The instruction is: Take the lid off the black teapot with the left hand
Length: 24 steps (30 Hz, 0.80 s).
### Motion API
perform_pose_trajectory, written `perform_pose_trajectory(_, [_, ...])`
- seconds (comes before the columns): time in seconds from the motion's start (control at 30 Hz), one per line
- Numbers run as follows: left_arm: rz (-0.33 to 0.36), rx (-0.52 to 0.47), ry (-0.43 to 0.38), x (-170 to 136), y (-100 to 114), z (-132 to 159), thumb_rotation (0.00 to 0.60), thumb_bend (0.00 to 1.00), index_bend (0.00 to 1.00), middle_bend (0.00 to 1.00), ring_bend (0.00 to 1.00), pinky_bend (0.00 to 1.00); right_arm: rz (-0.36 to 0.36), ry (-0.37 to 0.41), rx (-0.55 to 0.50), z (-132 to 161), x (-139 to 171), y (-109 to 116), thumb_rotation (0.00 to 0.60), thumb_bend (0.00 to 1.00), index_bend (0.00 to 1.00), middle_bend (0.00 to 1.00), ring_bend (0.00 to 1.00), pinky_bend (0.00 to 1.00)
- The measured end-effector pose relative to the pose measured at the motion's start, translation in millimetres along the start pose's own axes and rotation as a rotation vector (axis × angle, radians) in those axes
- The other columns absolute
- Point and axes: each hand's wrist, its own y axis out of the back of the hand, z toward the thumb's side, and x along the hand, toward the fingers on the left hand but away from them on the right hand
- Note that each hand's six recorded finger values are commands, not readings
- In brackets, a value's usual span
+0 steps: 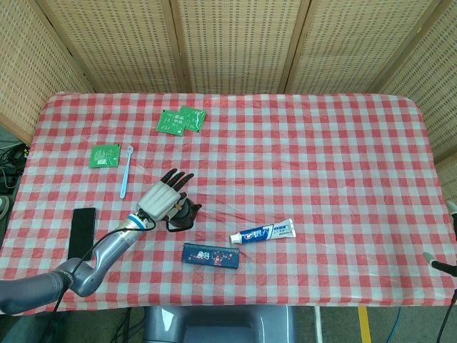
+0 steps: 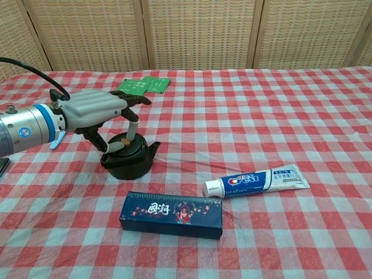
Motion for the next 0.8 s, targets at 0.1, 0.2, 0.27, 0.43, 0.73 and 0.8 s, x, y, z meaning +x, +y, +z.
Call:
perform_pose_trajectory(0.1, [0.011, -0.008, 0.001, -1, 3, 0, 0.6, 0.4, 0.71, 0.0, 0.0, 0.0, -0.002, 0.001, -0.001, 0, 0, 0, 0.6, 0.0, 0.05, 0.0, 0.0, 0.0])
perform_pose_trajectory(0.2, [0.029, -0.021, 0.002, -2, 10, -1, 0.6, 0.4, 0.71, 0.0, 0.0, 0.0, -0.003, 0.004, -0.002, 1, 1, 1, 0.6, 0.0, 0.05, 0.0, 0.0, 0.0])
perform_pose_trajectory(0.27, [0.044, -0.037, 0.002, -3, 15, 0, 0.6, 0.4, 0.71, 0.0, 0.0, 0.0, -0.004, 0.005, -0.004, 1, 1, 1, 0.6, 0.0, 0.05, 0.0, 0.0, 0.0])
perform_pose_trajectory(0.43, [0.11, -0.094, 0.013, -8, 41, -6, 0.6, 0.4, 0.71, 0.0, 0.0, 0.0, -0.005, 0.009, -0.006, 2, 2, 2, 0.6, 0.0, 0.05, 0.0, 0.0, 0.0])
perform_pose_trajectory(0.73, [0.145, -0.179, 0.13, -18, 60, -51, 0.6, 0.4, 0.7, 0.0, 0.0, 0.0, -0.009, 0.018, -0.012, 3, 4, 4, 0.6, 0.0, 0.05, 0.0, 0.0, 0.0])
perform_pose_trajectory(0.8, [0.128, -0.186, 0.169, -19, 53, -65, 0.6, 0.4, 0.7, 0.0, 0.0, 0.0, -0.008, 0.018, -0.012, 4, 4, 3, 0.6, 0.0, 0.05, 0.0, 0.0, 0.0])
